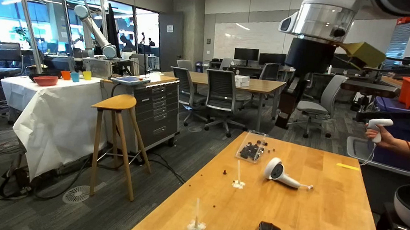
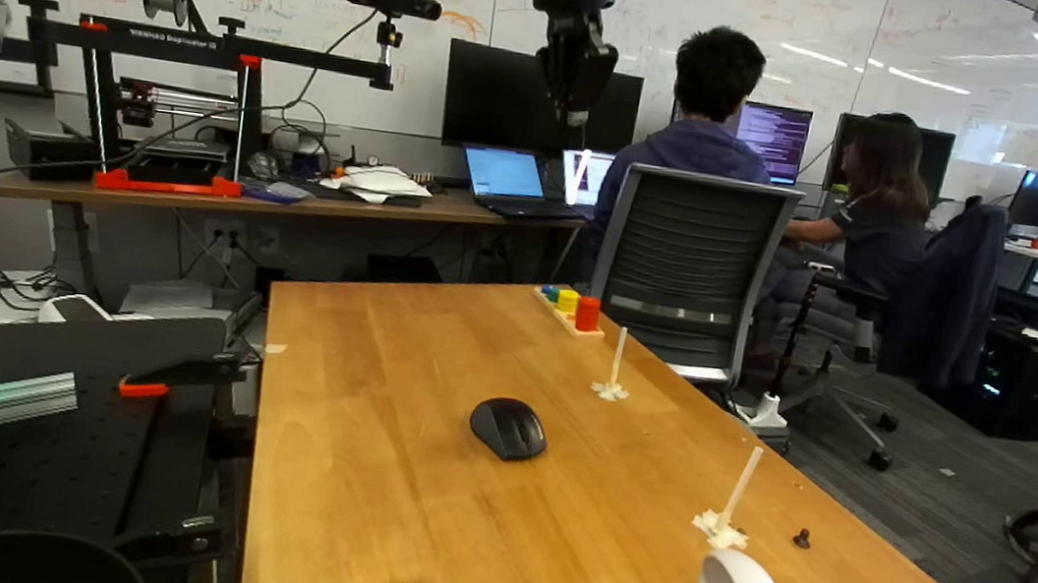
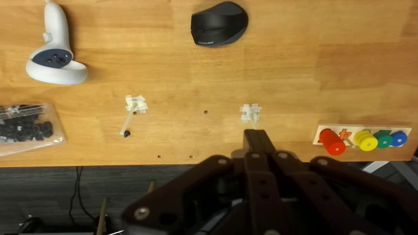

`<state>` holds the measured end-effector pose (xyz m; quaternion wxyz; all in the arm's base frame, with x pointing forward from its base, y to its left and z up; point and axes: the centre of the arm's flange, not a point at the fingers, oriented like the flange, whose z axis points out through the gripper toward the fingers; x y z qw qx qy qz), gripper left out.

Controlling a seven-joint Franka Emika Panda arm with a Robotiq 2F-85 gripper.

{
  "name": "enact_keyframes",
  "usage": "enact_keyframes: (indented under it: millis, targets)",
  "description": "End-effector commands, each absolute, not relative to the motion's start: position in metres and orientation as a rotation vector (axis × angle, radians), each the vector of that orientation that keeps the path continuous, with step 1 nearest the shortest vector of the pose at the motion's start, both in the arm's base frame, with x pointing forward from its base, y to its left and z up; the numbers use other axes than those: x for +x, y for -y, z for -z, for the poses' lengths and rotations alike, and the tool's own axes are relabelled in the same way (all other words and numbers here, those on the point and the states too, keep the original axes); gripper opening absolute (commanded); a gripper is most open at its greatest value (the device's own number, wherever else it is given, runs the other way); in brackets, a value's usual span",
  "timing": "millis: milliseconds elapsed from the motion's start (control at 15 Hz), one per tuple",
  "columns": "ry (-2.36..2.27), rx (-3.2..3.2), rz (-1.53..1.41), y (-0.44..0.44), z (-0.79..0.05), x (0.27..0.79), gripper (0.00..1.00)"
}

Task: Press the left button on the mouse

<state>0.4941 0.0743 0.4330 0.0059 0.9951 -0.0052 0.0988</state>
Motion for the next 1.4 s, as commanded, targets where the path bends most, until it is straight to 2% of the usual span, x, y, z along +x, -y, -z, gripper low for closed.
enact_keyframes:
  millis: [0, 333, 400, 467, 600, 667, 800, 867, 1333]
  targets:
    - [-0.029, 3.132, -0.232, -0.064, -0.456, 0.471, 0.00]
    - [-0.052, 3.124, -0.170, -0.055, -0.468, 0.460, 0.04]
    - [-0.059, 3.127, -0.155, -0.054, -0.470, 0.458, 0.28]
    - [-0.064, 3.129, -0.144, -0.053, -0.471, 0.457, 0.28]
    - [-0.044, 3.108, -0.145, -0.056, -0.461, 0.465, 0.42]
    - [-0.045, 3.108, -0.142, -0.055, -0.461, 0.465, 0.24]
    - [-0.044, 3.106, -0.134, -0.055, -0.458, 0.465, 0.40]
    - [-0.045, 3.106, -0.131, -0.056, -0.457, 0.466, 0.43]
    - [-0.045, 3.105, -0.129, -0.056, -0.457, 0.466, 0.42]
